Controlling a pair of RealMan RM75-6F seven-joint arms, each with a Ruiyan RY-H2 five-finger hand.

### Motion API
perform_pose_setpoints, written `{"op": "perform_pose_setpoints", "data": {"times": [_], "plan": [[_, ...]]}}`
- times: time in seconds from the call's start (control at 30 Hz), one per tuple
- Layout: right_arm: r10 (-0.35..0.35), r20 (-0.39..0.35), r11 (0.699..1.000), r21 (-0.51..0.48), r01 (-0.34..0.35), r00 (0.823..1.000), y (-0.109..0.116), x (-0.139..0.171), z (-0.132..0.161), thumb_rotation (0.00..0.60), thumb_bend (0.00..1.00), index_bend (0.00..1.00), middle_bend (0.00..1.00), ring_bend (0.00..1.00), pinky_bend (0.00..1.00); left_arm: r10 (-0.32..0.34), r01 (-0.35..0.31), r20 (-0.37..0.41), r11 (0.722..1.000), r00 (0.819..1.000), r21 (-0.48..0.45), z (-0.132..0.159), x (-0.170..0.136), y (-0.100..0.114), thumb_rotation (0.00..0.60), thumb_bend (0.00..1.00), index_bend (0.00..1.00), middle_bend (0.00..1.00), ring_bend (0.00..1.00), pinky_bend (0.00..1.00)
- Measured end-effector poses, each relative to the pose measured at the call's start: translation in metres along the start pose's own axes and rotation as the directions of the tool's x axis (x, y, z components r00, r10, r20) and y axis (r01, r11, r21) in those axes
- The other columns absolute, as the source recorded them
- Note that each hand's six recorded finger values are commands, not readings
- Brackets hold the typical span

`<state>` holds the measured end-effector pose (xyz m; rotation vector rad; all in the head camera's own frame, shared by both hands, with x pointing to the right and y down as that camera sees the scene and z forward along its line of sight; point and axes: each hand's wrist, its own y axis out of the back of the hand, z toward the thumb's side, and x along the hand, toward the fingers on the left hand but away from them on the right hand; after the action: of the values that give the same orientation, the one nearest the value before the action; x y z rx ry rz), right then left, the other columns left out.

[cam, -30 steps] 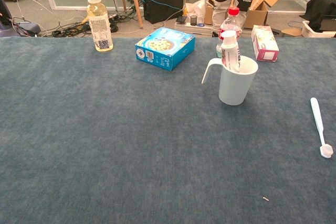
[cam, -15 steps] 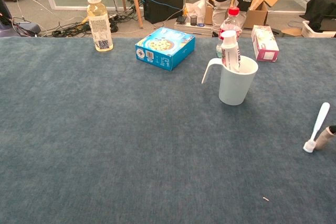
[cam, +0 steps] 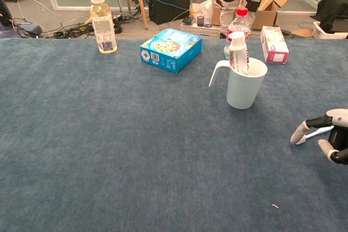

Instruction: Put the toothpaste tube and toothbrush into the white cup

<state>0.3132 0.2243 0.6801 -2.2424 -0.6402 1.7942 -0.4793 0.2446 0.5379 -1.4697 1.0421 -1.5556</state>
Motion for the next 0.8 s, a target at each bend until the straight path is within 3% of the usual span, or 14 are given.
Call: {"op": "perform_pose_setpoints", "data": {"times": [0.1,0.27,0.4,0.5,0.8], "plan": [[-0.038,-0.012,0.999,0.028,0.038,0.999,0.009,0.006,0.0,0.6,0.59,0.31,1.0,1.0,1.0,-0.001,0.001,0.001,1.0,1.0,0.002,0.0,0.0,0.0,0.6,0.0,0.68,0.41,0.46,0.35],[-0.143,-0.026,0.982,0.125,0.145,0.989,0.03,0.014,-0.004,0.6,0.36,0.35,1.0,1.0,1.0,-0.006,0.006,0.003,1.0,1.0,0.006,0.001,0.0,-0.002,0.6,0.0,0.68,0.41,0.46,0.35],[-0.254,-0.023,0.928,0.277,0.25,0.967,0.052,0.017,-0.015,0.6,0.3,0.37,1.0,1.0,1.0,-0.01,0.01,0.002,1.0,1.0,0.009,0.001,0.0,-0.003,0.6,0.0,0.68,0.41,0.46,0.35],[-0.3,-0.015,0.879,0.384,0.283,0.954,0.063,0.015,-0.026,0.6,0.3,0.37,1.0,1.0,1.0,-0.014,0.014,0.002,1.0,1.0,0.009,0.001,0.001,-0.004,0.6,0.0,0.68,0.41,0.46,0.35],[-0.329,-0.007,0.78,0.561,0.276,0.944,0.074,-0.003,-0.047,0.6,0.24,0.39,1.0,1.0,1.0,-0.014,0.014,0.0,1.0,1.0,0.006,0.0,0.001,-0.004,0.6,0.0,0.68,0.41,0.46,0.35]]}}
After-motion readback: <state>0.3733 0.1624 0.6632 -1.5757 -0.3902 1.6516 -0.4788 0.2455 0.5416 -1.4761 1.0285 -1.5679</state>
